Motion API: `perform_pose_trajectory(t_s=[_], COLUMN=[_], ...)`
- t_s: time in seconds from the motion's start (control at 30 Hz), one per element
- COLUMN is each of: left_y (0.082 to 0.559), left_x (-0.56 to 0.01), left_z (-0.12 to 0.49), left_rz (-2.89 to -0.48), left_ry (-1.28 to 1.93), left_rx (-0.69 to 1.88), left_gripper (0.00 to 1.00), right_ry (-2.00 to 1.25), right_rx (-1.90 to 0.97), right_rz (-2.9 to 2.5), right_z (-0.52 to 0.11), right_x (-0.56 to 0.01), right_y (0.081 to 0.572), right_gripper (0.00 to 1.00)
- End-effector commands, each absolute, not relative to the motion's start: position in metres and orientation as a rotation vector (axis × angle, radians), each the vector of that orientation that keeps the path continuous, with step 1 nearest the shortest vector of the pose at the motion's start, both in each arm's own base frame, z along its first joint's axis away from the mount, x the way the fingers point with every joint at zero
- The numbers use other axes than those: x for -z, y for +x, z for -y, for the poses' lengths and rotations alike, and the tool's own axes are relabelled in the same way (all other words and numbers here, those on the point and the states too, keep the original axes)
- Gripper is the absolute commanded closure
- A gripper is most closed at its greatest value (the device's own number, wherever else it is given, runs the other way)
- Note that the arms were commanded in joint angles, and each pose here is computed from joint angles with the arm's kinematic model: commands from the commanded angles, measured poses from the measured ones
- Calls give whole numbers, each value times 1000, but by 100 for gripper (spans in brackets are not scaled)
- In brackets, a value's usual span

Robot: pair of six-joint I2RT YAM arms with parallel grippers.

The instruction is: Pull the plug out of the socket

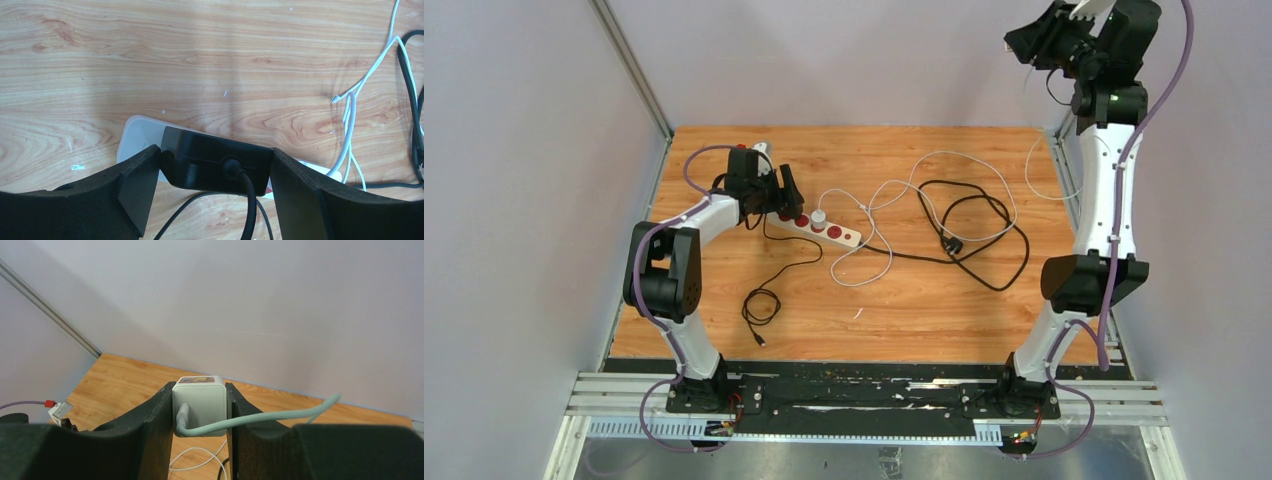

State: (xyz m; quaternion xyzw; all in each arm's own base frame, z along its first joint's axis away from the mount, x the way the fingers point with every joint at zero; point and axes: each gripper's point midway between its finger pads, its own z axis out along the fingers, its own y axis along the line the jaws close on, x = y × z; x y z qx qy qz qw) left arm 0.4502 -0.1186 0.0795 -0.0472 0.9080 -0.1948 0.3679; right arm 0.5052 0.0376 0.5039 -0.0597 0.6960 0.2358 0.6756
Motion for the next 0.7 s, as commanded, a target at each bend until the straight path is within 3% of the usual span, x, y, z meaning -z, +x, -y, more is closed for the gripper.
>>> perform_pose_trajectory(t_s=[0.0, 0.17, 0.57, 0.67], left_y=[382, 382, 381, 380], left_x=[-3, -2, -1, 0], left_z=[79, 80, 77, 77], left_rz=[-2668, -2670, -2678, -2680], left_ry=[-249, -250, -248, -247], left_rx=[285, 288, 266, 269], left_gripper=[21, 21, 21, 21], right_ry=[-109, -63, 66, 90], right_rx=[-501, -463, -316, -291], right_rz=[-1575, -1698, -2173, -2256], right_z=[-30, -18, -8, -3], right_x=[-485, -417, -165, -126], right_y=[527, 558, 580, 583], right_gripper=[100, 100, 100, 93])
